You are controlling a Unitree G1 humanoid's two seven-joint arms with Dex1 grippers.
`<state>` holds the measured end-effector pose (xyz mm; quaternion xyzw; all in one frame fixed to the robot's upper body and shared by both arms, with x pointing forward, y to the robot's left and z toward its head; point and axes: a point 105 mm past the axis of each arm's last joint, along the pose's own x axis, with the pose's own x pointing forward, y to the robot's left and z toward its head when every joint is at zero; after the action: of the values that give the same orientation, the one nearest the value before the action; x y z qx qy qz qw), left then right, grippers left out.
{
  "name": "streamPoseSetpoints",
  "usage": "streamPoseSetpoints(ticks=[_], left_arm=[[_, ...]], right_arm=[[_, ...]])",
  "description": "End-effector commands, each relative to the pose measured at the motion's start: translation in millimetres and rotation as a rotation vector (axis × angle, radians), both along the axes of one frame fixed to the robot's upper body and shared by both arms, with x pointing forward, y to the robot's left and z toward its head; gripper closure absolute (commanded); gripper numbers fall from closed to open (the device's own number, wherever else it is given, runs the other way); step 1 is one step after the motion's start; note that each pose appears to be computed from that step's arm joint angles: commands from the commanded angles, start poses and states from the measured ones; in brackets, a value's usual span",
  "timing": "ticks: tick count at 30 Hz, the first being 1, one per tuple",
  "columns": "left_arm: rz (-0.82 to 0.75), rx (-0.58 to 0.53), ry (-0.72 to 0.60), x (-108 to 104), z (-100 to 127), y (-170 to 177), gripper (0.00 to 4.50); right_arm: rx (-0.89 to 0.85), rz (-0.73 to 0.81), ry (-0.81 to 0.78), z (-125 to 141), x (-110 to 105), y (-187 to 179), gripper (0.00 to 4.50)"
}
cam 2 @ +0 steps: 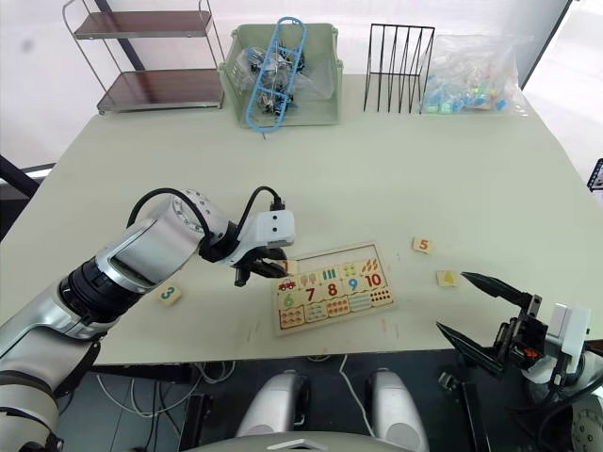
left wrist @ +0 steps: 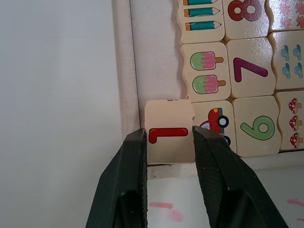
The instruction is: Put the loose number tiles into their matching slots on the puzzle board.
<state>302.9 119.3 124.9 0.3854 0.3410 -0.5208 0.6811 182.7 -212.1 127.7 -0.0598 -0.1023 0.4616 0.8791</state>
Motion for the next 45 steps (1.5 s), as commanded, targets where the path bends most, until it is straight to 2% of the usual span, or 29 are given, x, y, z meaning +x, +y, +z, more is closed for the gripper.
streamPoseSetpoints(ticks=[1, 42, 44, 45], left_arm=[[0.001, 0.008, -0.036, 4, 8, 2, 3.58], [-0.022, 0.012, -0.011, -1, -2, 1, 3.58], [-0.019, 0.016, -0.013, -1, -2, 1, 2.56], [-0.017, 0.017, -0.013, 0, -2, 2, 2.21]], right_arm=[[-0.012, -0.004, -0.051, 10, -2, 0, 0.0], [-0.024, -0.01, -0.049, 9, -3, 1, 0.0], [-0.024, -0.01, -0.05, 9, -3, 1, 0.0], [-0.025, -0.009, -0.049, 9, -3, 1, 0.0]])
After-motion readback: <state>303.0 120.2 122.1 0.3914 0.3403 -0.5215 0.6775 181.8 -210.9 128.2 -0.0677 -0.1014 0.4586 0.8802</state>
